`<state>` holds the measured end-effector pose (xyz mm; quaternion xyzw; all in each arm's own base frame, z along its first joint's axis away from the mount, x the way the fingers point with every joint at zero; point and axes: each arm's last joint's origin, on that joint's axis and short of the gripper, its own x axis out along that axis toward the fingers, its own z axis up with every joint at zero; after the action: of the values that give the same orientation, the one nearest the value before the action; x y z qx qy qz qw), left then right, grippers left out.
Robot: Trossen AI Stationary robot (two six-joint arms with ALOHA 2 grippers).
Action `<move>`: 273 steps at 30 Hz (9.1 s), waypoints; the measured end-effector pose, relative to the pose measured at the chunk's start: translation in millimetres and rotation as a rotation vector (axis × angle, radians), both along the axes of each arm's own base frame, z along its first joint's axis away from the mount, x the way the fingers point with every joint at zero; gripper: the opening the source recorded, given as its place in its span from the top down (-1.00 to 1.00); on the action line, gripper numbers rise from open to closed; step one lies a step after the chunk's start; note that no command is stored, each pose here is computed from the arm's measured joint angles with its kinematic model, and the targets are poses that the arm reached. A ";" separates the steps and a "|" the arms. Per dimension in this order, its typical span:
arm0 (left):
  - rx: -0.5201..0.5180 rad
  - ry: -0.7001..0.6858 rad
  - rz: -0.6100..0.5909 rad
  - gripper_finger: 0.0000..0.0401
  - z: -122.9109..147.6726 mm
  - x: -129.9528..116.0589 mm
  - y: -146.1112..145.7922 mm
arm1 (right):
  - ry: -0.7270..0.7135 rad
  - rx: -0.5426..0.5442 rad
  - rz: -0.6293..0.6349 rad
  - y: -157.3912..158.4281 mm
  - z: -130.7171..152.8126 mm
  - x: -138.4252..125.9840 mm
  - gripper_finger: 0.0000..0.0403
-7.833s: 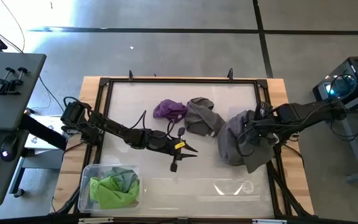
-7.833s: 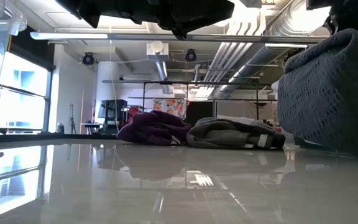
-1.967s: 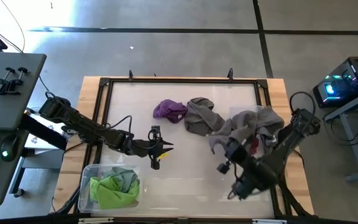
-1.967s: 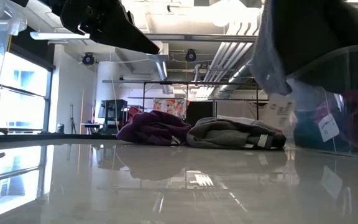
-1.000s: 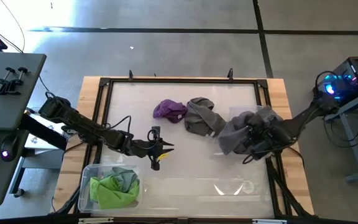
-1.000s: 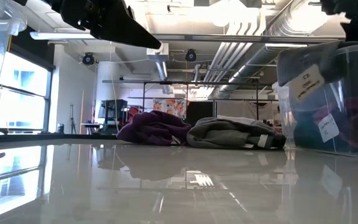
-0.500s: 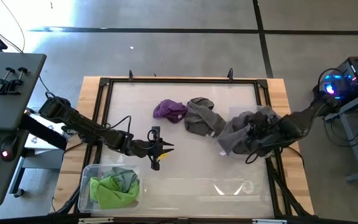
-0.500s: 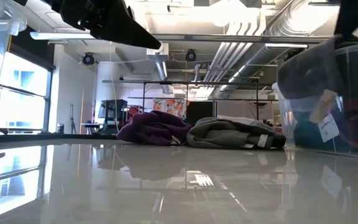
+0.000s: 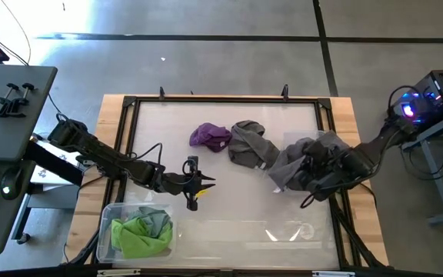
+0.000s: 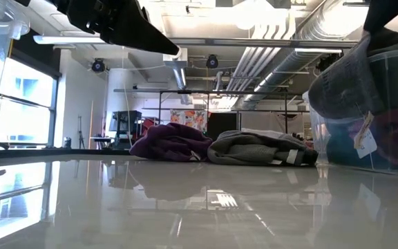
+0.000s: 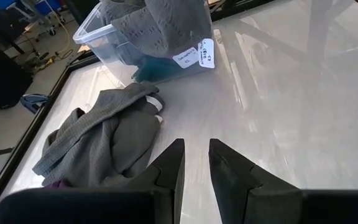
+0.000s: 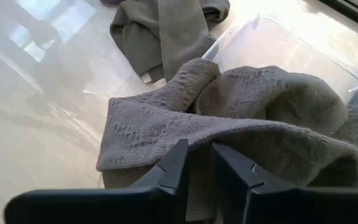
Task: Sort microfiber towel by color & place in baskets
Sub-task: Put the bottom gray microfiber towel into the top transparent bin, then put the gray microfiber towel into the top transparent bin
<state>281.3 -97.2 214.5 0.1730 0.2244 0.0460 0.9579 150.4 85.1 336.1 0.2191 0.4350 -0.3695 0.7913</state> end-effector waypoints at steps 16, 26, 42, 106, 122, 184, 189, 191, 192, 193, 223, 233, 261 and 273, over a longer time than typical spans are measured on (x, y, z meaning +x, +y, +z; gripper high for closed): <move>-0.007 0.011 -0.001 0.70 -4.2 1.7 -1.0 | 0.222 0.025 0.001 -14.2 -36.3 -3.6 0.22; -0.019 -0.022 -0.004 0.70 -1.4 3.3 -1.5 | 0.130 0.260 0.124 -8.5 19.2 -0.9 0.21; -0.024 -0.035 -0.004 0.70 -0.2 3.9 -1.8 | 0.103 0.139 0.302 -9.0 -22.5 24.3 0.36; -0.069 -0.051 -0.040 0.70 1.5 4.9 -3.5 | 0.489 0.151 -0.160 -97.3 -108.1 1.4 0.99; -0.070 -0.051 -0.040 0.70 1.5 4.8 -3.5 | 0.006 0.125 0.157 -61.1 6.5 33.0 1.00; -0.069 -0.107 -0.113 0.70 -9.7 18.9 -10.5 | 0.660 0.126 -0.264 -115.7 -99.6 7.9 1.00; -0.069 -0.108 -0.113 0.70 -9.6 18.9 -10.5 | 0.639 0.186 -0.161 -116.4 -124.7 19.6 1.00; -0.070 -0.109 -0.113 0.70 -9.4 18.9 -10.5 | 0.598 0.219 -0.096 -116.1 -131.8 25.2 1.00; -0.070 -0.109 -0.113 0.70 -9.5 18.9 -10.5 | 0.585 0.230 -0.069 -115.9 -133.6 27.2 1.00; -0.069 -0.108 -0.113 0.70 -9.6 18.9 -10.5 | 0.579 0.235 -0.057 -115.8 -133.8 28.3 1.00; -0.092 -0.144 -0.138 0.70 -5.8 19.8 -12.2 | 0.588 0.026 -0.313 -136.3 -71.7 7.9 1.00; -0.093 -0.149 -0.139 0.70 -5.3 19.9 -12.3 | 0.673 0.094 -0.285 -131.7 -120.9 -3.5 1.00; -0.088 -0.155 -0.141 0.70 -4.7 20.2 -12.0 | 0.208 -0.020 0.057 -83.1 -40.1 45.8 1.00; -0.088 -0.154 -0.141 0.70 -4.7 20.2 -12.0 | 0.034 0.285 0.405 -50.5 -58.8 94.5 1.00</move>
<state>301.5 -109.2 209.8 0.1421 0.1391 -0.0180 0.9799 245.0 34.6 277.3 0.2305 0.5310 -0.1422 0.8029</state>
